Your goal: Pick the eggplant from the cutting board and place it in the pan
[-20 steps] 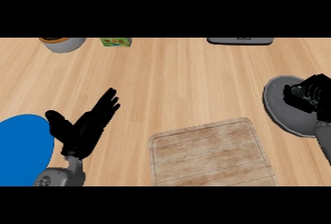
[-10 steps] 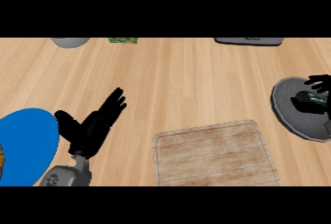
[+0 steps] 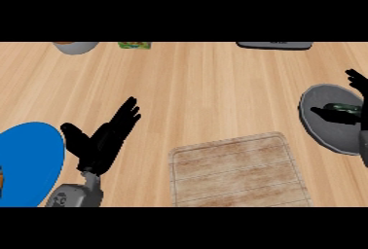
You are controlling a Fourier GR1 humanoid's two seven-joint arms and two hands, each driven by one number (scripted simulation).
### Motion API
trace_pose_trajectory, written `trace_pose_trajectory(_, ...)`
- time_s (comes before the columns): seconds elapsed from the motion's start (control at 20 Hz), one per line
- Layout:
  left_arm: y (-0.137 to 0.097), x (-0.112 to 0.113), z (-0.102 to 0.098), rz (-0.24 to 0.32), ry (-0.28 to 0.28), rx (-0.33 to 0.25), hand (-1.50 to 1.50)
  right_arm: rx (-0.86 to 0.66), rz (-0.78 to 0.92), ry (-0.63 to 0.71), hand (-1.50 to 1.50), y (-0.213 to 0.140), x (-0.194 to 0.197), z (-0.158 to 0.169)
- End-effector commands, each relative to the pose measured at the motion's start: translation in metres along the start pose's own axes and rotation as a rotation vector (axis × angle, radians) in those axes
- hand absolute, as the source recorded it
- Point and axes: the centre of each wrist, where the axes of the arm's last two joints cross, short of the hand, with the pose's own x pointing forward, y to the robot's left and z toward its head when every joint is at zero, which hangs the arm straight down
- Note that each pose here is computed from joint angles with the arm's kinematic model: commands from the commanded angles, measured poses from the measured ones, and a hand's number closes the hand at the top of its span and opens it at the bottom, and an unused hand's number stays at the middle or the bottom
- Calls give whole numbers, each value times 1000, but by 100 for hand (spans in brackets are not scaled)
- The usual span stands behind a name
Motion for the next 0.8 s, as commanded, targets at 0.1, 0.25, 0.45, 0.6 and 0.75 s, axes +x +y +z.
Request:
trace_pose_trajectory(0.1, 6, -3, 6, -14, 22, 2, 0, -25, -285, 29, -150, -40, -11, -8)
trace_pose_trajectory(0.25, 11, -3, 3, 10, 24, 21, 0, 27, -360, 74, -150, -60, -33, 8)
trace_pose_trajectory(0.45, 2, -10, 5, 7, 25, 9, 0, 142, -390, 76, -150, -64, -49, 25)
trace_pose_trajectory(0.6, 8, -12, 9, 0, 23, 13, 0, 175, -410, 28, -150, -109, -69, 40)
trace_pose_trajectory(0.75, 7, 8, 0, 21, 8, 15, 0, 230, -463, 21, -150, -122, -71, 40)
